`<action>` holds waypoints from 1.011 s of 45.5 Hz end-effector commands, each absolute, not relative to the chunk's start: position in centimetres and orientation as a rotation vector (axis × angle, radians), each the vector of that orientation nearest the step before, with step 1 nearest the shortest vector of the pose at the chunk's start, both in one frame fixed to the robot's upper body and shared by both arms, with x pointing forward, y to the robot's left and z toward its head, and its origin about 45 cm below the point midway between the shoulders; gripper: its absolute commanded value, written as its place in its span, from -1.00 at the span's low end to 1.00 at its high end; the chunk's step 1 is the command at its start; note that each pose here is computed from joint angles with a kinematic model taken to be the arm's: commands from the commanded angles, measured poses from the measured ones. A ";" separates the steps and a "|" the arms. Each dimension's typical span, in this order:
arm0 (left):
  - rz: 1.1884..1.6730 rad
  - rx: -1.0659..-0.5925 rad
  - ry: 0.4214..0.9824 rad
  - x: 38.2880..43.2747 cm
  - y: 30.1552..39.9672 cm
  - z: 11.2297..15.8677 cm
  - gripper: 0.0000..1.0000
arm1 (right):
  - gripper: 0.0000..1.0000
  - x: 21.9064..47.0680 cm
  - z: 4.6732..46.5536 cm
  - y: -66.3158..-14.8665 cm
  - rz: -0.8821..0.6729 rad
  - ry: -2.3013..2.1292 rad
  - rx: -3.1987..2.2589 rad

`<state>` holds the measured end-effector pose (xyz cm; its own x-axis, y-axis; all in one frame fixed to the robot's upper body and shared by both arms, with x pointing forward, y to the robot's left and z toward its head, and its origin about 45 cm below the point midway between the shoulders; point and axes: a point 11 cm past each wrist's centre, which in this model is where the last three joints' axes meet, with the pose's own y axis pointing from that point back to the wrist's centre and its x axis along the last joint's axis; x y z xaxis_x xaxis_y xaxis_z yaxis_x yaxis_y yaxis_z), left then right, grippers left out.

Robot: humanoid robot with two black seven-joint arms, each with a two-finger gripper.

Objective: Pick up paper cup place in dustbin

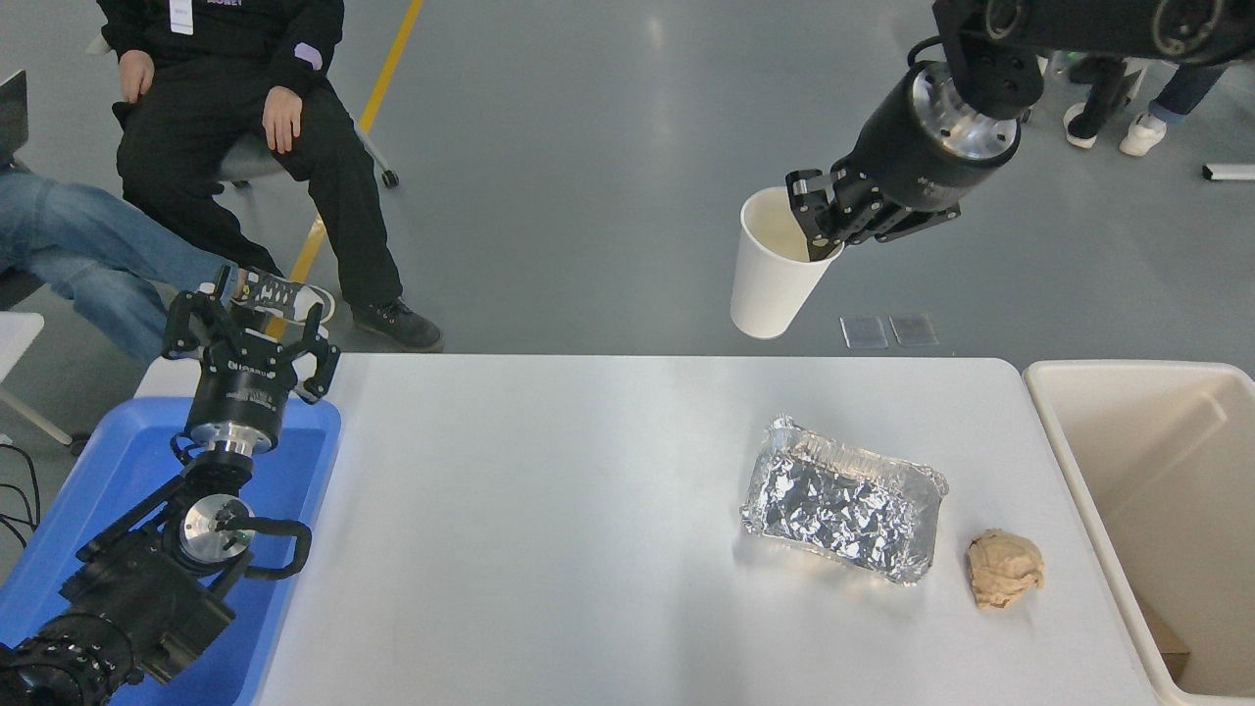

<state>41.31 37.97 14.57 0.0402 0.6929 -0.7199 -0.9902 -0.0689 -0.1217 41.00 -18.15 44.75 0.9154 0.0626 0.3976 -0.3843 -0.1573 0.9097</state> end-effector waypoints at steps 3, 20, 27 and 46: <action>1.492 -0.743 0.519 41.31 37.98 14.57 0.98 | -1.00 40.7 45.7 -19.0 0.399 -0.268 1.680; 1.491 -0.743 0.521 41.31 37.90 14.52 0.98 | -1.00 43.0 40.7 -39.0 0.076 -0.649 1.610; 1.492 -0.744 0.519 41.31 38.00 14.57 0.98 | -1.00 42.5 38.2 -47.8 -0.005 -0.806 1.495; 1.492 -0.744 0.518 41.31 38.00 14.58 0.98 | -1.00 34.4 24.9 -60.3 -0.232 -0.976 1.317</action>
